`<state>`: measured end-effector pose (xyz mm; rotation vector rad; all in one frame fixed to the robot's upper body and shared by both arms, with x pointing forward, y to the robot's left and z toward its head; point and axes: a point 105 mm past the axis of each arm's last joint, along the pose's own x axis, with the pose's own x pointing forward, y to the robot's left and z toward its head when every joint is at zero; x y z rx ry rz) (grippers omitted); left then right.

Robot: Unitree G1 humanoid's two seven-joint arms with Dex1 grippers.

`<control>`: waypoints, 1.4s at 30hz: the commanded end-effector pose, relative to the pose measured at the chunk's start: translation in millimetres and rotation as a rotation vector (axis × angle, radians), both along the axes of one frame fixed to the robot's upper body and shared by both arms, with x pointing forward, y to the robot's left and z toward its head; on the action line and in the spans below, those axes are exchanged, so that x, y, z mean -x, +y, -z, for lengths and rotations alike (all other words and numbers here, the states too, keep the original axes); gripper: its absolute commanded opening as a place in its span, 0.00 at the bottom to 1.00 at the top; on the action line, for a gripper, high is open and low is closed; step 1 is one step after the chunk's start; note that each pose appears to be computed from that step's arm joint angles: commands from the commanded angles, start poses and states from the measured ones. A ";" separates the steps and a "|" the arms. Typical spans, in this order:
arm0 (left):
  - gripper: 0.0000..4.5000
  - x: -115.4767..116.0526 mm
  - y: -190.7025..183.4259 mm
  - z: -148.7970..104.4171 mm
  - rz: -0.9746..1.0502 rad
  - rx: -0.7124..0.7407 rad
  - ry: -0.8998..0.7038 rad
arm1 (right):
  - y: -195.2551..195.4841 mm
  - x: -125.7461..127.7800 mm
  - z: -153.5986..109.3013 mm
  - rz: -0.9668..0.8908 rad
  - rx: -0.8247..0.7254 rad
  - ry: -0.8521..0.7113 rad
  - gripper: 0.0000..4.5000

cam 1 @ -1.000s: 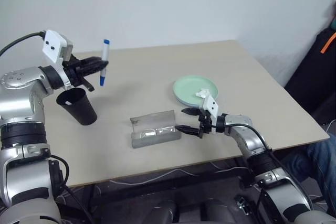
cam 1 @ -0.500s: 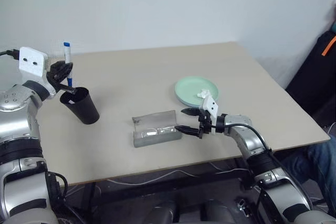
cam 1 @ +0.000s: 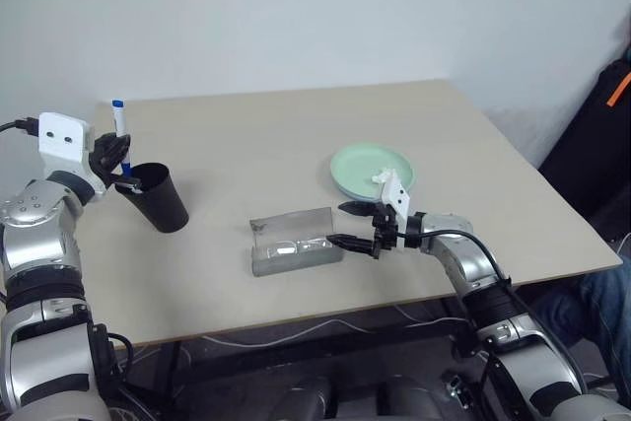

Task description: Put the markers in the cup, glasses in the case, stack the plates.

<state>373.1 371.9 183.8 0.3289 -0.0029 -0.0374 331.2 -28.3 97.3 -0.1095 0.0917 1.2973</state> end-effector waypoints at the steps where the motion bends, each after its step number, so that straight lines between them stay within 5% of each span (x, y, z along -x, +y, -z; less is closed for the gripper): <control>1: 0.25 -5.0 -4.2 -15.9 0.011 -0.020 -0.056 | 2.8 -2.6 -28.3 -0.018 -0.055 -0.077 0.90; 11: 0.99 -7.9 -8.6 -15.9 0.019 -0.020 -0.066 | 3.1 -3.4 -28.6 -0.018 -0.054 -0.077 0.90; 15: 0.99 -12.5 -31.5 -32.7 0.112 0.015 -0.126 | 2.7 -4.8 -30.8 -0.017 -0.057 -0.080 0.90; 22: 0.95 -18.2 -127.1 -60.5 0.462 0.024 -0.105 | -0.2 -11.8 -37.8 0.008 -0.069 -0.097 0.90; 27: 0.62 -22.5 -183.1 -25.4 0.632 -0.180 0.082 | -2.2 -15.0 -41.4 0.020 -0.075 -0.109 0.90; 30: 0.40 -23.3 -198.6 19.3 0.705 -0.342 0.268 | -3.3 -15.3 -49.4 0.018 -0.088 -0.134 0.90; 37: 0.40 -31.7 -197.3 72.5 0.689 -0.399 0.499 | -8.8 -15.1 -71.9 0.003 -0.102 -0.187 0.90; 42: 0.40 -31.4 -197.8 87.2 0.714 -0.397 0.590 | -15.2 -14.8 -56.8 0.000 0.012 -0.208 0.90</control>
